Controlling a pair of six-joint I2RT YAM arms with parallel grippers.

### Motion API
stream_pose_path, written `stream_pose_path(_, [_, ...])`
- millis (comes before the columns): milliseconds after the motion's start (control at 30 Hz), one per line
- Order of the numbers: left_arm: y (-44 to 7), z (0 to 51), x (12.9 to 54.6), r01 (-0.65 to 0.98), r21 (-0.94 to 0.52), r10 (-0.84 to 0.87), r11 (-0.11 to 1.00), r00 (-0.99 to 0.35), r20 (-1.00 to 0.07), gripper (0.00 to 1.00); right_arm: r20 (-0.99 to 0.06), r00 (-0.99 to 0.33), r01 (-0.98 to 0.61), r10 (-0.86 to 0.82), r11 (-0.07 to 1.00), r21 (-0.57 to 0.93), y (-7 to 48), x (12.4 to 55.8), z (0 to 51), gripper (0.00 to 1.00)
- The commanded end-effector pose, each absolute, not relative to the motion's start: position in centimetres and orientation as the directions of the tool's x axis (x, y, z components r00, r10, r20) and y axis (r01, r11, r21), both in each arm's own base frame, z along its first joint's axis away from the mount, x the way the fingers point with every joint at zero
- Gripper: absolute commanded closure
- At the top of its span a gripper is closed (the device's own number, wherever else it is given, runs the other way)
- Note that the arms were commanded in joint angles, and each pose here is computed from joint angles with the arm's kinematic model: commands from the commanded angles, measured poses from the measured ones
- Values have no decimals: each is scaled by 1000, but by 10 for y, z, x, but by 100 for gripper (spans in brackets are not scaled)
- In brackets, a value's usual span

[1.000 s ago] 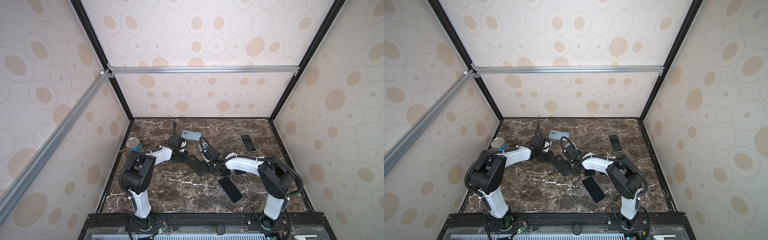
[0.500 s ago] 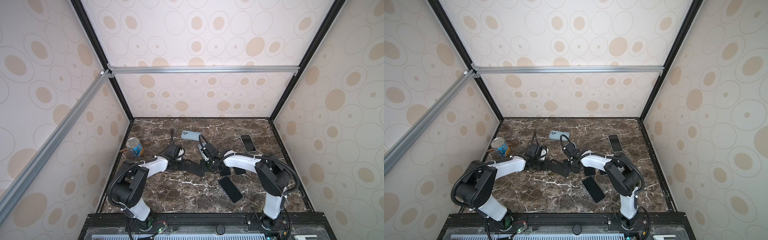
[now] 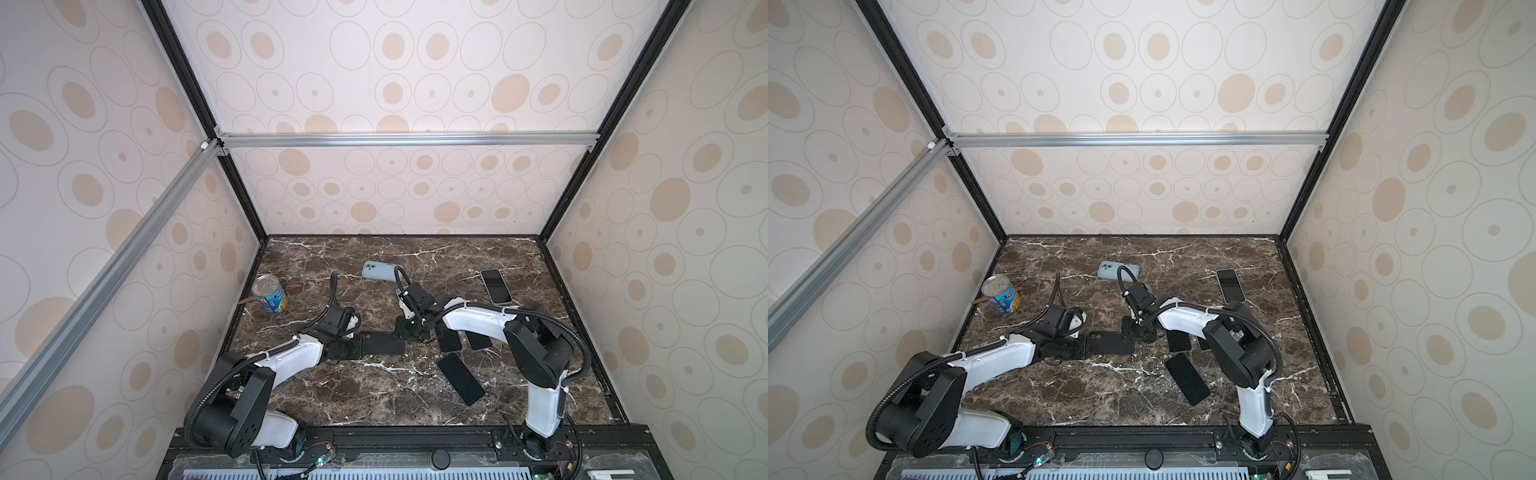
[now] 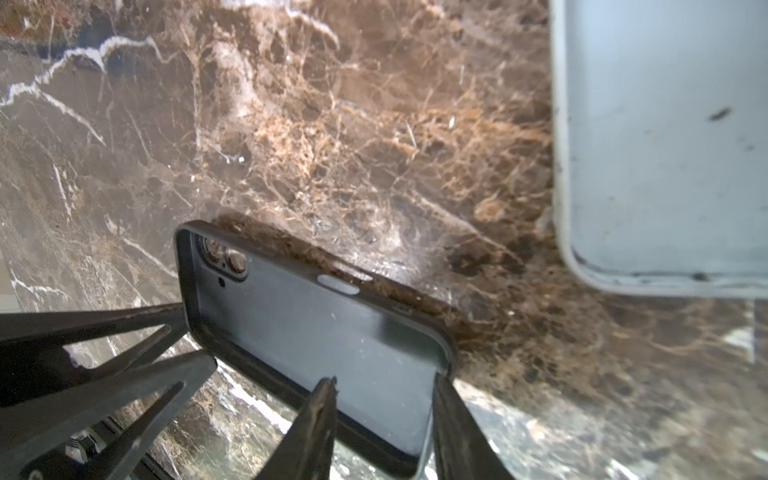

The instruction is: Put the phone into the phone case

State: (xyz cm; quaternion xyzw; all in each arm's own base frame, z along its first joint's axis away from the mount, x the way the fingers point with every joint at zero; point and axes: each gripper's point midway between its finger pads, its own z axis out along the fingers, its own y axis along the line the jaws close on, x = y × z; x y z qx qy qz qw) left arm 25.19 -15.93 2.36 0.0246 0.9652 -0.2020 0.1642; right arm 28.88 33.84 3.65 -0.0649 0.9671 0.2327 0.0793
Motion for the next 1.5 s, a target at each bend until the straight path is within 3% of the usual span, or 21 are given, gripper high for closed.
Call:
stream_pose_path(0, [-157, 26, 243, 80, -377, -35, 923, -957, -288, 61, -148, -983, -158, -105, 894, 419, 334, 282, 30, 60])
stream_pose_path(400, [-143, 53, 255, 75, -326, -64, 942, -916, -395, 60, -270, -952, -227, -143, 923, 311, 303, 284, 71, 59])
stream_pose_path(533, [-146, 64, 262, 123, -319, -33, 940, -896, -443, 56, -289, -945, -225, -155, 947, 227, 267, 267, 79, 53])
stream_pose_path(767, [-155, 87, 287, 217, -275, 44, 937, -852, -522, 52, -246, -964, -136, -103, 984, 119, 195, 215, 73, 34])
stream_pose_path(1000, [-179, 118, 304, 334, -325, 73, 885, -788, -612, 51, -210, -977, -41, -28, 997, 58, 146, 175, 59, 16])
stream_pose_path(1133, [-189, 130, 305, 401, -345, 89, 848, -750, -655, 49, -191, -981, -33, -23, 998, 50, 137, 165, 53, 12])
stream_pose_path(1467, [-189, 123, 294, 449, -328, 130, 831, -731, -670, 47, -120, -992, -49, -39, 995, 84, 146, 155, 32, 11])
